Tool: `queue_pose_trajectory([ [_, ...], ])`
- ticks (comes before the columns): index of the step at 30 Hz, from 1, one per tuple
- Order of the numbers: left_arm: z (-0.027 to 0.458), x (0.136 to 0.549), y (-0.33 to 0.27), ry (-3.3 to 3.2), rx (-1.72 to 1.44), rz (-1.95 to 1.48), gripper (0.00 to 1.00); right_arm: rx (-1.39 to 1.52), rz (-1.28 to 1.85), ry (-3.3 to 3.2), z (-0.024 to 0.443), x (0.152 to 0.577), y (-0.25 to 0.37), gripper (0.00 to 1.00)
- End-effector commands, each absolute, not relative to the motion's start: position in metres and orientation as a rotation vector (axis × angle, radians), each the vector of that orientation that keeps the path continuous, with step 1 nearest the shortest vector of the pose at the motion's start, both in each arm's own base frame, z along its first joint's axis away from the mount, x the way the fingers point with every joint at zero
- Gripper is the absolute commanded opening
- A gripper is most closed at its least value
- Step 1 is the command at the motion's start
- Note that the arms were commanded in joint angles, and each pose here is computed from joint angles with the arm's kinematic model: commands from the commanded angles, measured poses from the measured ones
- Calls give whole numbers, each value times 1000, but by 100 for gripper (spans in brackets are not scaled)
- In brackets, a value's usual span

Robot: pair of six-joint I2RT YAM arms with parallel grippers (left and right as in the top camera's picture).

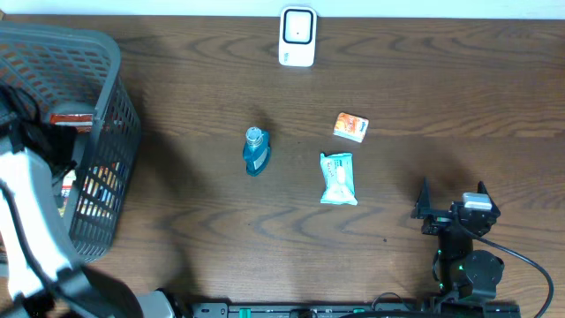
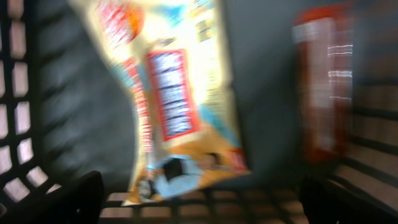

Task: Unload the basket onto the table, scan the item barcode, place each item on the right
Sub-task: 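Grasp the white-and-red snack bag in the basket with left gripper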

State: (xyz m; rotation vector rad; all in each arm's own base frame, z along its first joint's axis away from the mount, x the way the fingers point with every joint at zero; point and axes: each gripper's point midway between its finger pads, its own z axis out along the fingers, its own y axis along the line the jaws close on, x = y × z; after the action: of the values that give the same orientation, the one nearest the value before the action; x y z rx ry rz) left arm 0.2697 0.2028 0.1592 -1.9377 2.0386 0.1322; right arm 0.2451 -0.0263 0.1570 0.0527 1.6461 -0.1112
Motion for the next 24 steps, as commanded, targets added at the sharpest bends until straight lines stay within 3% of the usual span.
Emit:
queue_pose_trajectory([
  [1, 131, 255, 214, 1985, -2135, 211, 100, 46, -125, 1647, 156, 245, -27, 99],
  [6, 103, 241, 224, 2021, -2213, 292, 98, 46, -125, 1647, 156, 245, -27, 99],
  [12, 61, 260, 227, 2272, -2058, 214, 98, 46, -125, 1647, 156, 245, -27, 99],
  [18, 17, 260, 220, 2393, -2100, 189, 99, 46, -125, 1647, 156, 245, -27, 99],
  [19, 10, 258, 218, 2411, -2113, 193, 81, 46, -125, 1647, 156, 245, -27, 99],
  [22, -1, 255, 216, 2455, -2116, 199, 8, 46, -125, 1647, 156, 245, -27, 99],
  [24, 0, 255, 216, 2461, -2106, 199, 7, 46, -125, 1647, 156, 245, -27, 99],
])
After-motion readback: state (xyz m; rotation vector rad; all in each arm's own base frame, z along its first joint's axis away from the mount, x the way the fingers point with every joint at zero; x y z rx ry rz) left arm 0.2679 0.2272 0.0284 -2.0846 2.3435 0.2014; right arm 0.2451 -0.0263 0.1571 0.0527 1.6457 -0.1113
